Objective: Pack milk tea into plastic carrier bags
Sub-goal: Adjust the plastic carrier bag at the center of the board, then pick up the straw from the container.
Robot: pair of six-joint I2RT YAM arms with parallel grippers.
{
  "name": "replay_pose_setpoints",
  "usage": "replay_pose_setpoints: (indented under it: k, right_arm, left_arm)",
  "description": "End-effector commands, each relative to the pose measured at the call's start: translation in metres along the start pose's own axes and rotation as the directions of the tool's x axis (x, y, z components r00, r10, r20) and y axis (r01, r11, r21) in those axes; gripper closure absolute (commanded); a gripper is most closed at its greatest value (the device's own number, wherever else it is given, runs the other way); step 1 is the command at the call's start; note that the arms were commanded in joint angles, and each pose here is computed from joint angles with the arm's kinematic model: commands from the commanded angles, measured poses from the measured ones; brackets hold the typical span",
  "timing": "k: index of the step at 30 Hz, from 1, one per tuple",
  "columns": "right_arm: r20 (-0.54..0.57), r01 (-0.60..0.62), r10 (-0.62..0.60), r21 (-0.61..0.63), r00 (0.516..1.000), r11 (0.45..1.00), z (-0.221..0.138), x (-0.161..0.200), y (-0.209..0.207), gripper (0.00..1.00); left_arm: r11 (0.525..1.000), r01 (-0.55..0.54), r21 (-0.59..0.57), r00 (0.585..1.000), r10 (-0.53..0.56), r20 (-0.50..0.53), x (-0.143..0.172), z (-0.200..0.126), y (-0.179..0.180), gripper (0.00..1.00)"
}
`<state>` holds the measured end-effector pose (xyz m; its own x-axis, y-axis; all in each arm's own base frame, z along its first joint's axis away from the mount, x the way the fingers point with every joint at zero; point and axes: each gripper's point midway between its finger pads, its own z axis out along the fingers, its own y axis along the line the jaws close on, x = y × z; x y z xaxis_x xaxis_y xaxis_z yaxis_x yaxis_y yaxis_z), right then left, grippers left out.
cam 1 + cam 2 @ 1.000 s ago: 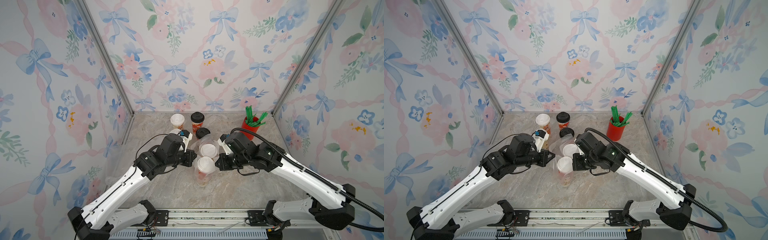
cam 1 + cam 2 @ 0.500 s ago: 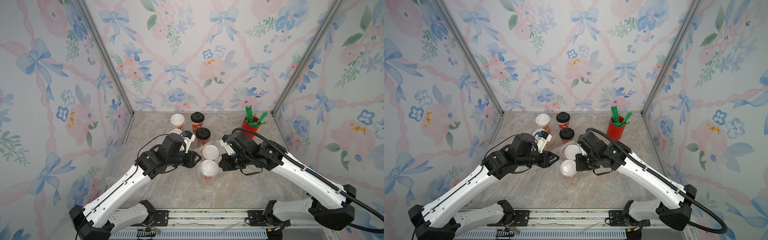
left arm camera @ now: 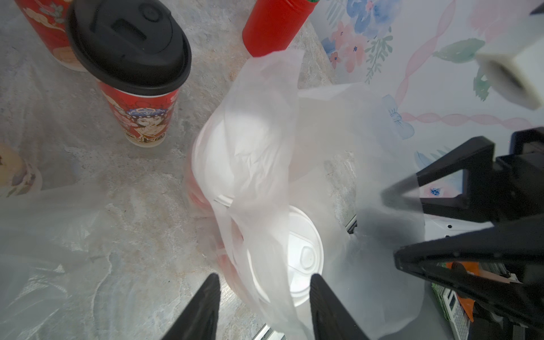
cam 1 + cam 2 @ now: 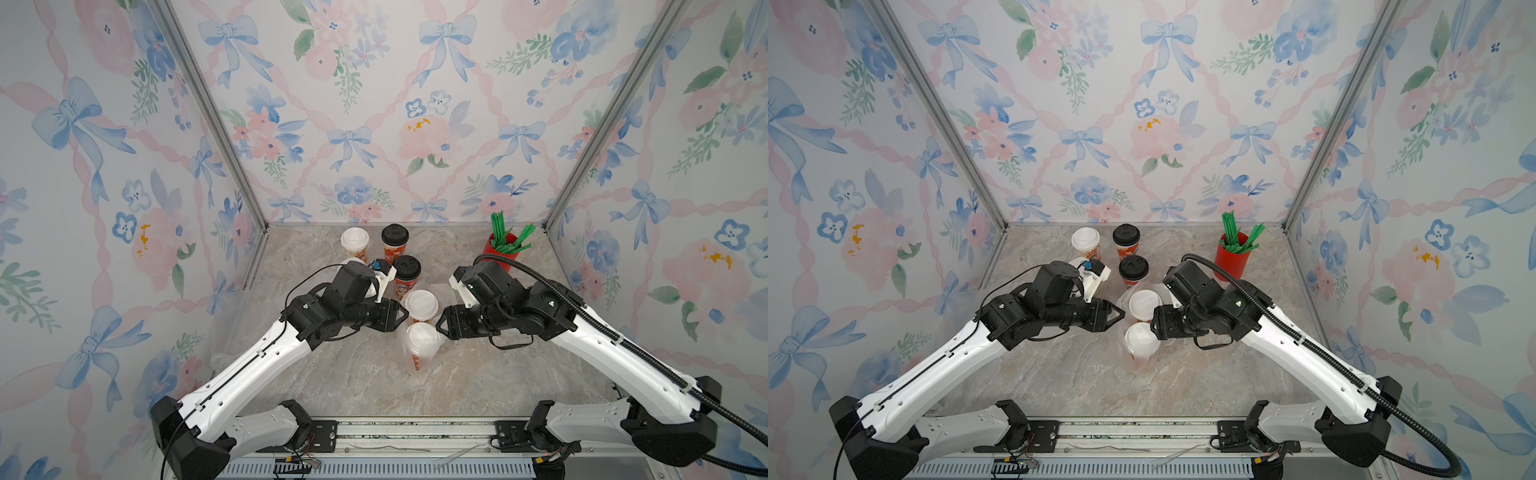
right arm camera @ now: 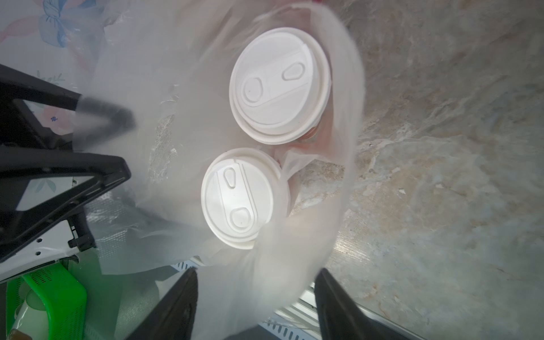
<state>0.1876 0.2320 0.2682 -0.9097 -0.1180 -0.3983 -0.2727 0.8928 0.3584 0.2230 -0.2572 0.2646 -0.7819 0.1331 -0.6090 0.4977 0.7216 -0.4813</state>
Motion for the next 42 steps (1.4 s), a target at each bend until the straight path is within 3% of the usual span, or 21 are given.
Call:
replay_pose_setpoints:
  k: [1, 12, 19, 25, 37, 42]
  right_arm:
    - [0.073, 0.005, -0.009, 0.055, 0.997, 0.998, -0.019, -0.02, -0.016, 0.31]
    - [0.274, -0.122, 0.066, 0.193, 0.96, 0.973, -0.036, -0.111, -0.101, 0.32]
    - [0.374, -0.205, 0.063, 0.351, 0.925, 0.914, -0.039, -0.172, -0.178, 0.43]
    - [0.447, -0.32, 0.143, 0.349, 0.883, 0.881, -0.034, -0.212, -0.24, 0.53]
    - [0.411, -0.307, 0.15, 0.349, 0.899, 0.886, 0.02, -0.266, -0.29, 0.59]
    - [0.389, -0.307, 0.147, 0.39, 0.909, 0.868, 0.034, -0.272, -0.304, 0.68]
  left_arm:
    - [0.997, -0.062, -0.04, 0.997, 0.063, 0.034, -0.019, 0.001, 0.002, 0.45]
    - [0.974, -0.111, -0.199, 0.991, 0.124, 0.053, -0.052, 0.02, 0.03, 0.48]
    - [0.968, -0.102, -0.23, 0.99, 0.12, 0.068, -0.064, 0.021, 0.04, 0.66]
    - [0.97, -0.097, -0.223, 0.992, 0.111, 0.052, -0.063, 0.026, 0.042, 0.73]
    - [0.972, -0.084, -0.219, 0.994, 0.098, 0.051, -0.065, 0.03, 0.043, 0.74]
    - [0.973, -0.079, -0.218, 0.994, 0.093, 0.052, -0.065, 0.029, 0.043, 0.73]
